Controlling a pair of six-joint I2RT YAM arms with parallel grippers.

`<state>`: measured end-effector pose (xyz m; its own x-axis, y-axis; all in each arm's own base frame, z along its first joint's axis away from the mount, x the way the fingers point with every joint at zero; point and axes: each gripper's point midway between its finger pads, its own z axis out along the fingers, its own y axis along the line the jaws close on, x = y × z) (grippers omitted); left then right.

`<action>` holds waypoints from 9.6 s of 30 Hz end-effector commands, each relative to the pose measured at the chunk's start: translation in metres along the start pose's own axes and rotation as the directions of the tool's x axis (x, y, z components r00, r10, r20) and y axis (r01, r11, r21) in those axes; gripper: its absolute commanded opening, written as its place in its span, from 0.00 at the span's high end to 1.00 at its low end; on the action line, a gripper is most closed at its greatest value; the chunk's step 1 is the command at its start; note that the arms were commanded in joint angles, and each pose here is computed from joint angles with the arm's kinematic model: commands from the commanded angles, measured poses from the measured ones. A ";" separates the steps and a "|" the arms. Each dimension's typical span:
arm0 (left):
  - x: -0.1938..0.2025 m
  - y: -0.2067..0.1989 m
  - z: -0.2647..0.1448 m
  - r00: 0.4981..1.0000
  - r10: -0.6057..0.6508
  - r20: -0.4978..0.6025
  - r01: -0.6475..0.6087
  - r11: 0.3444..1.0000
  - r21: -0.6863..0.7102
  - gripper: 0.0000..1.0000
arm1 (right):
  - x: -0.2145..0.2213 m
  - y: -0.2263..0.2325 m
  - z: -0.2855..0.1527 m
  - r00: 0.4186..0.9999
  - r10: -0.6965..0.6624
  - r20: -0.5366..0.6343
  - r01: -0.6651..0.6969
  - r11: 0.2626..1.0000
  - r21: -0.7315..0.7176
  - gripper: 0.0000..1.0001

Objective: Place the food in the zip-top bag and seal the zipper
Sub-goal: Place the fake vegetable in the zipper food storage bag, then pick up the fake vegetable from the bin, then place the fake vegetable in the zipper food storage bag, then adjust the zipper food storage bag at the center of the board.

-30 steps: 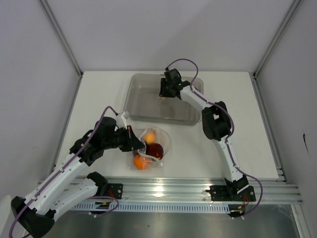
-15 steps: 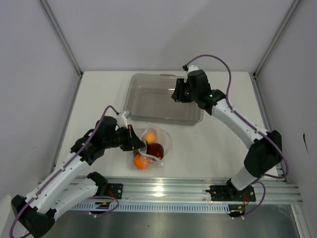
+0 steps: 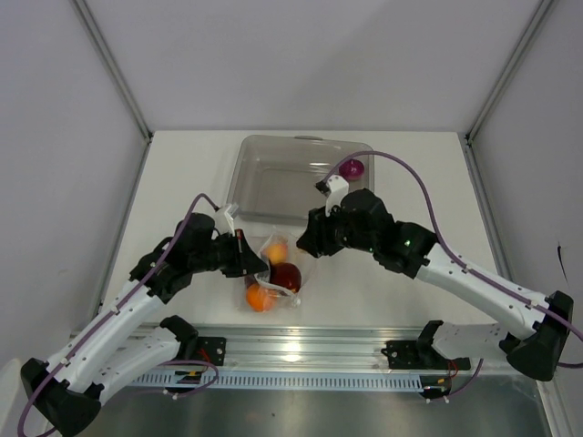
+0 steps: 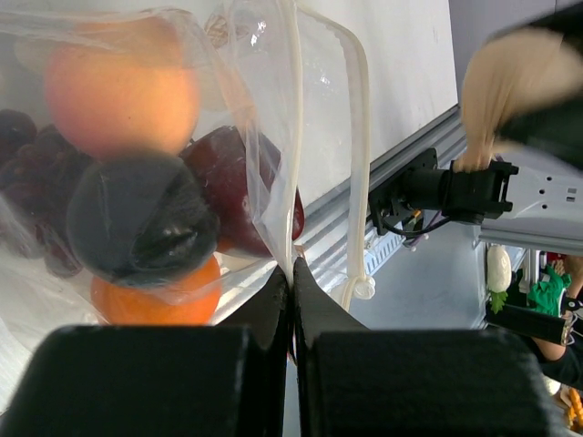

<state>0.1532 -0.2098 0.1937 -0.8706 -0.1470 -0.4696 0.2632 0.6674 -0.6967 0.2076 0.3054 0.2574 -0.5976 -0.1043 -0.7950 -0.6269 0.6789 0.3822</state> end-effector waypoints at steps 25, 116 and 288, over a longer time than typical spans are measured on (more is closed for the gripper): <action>-0.007 -0.006 -0.006 0.999 0.010 0.038 -0.011 1.000 0.023 0.99 | -0.029 0.002 0.036 0.999 -0.046 0.022 0.043 0.992 0.116 0.04; -0.001 0.012 0.012 0.999 -0.039 -0.014 0.039 0.999 0.013 0.99 | -0.089 -0.364 0.168 0.958 -0.201 -0.206 0.275 0.422 0.864 0.71; -0.008 -0.031 0.004 0.999 -0.018 -0.035 0.024 0.981 0.195 0.99 | 0.019 0.040 0.004 0.985 0.170 -0.003 -0.170 0.984 -0.051 1.00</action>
<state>0.1558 -0.2269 0.2363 -0.8601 -0.1609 -0.4841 0.3426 0.5208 -0.7819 0.1736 0.3293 0.2547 -0.6839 -0.0371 -0.7286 -0.5655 0.6580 0.4973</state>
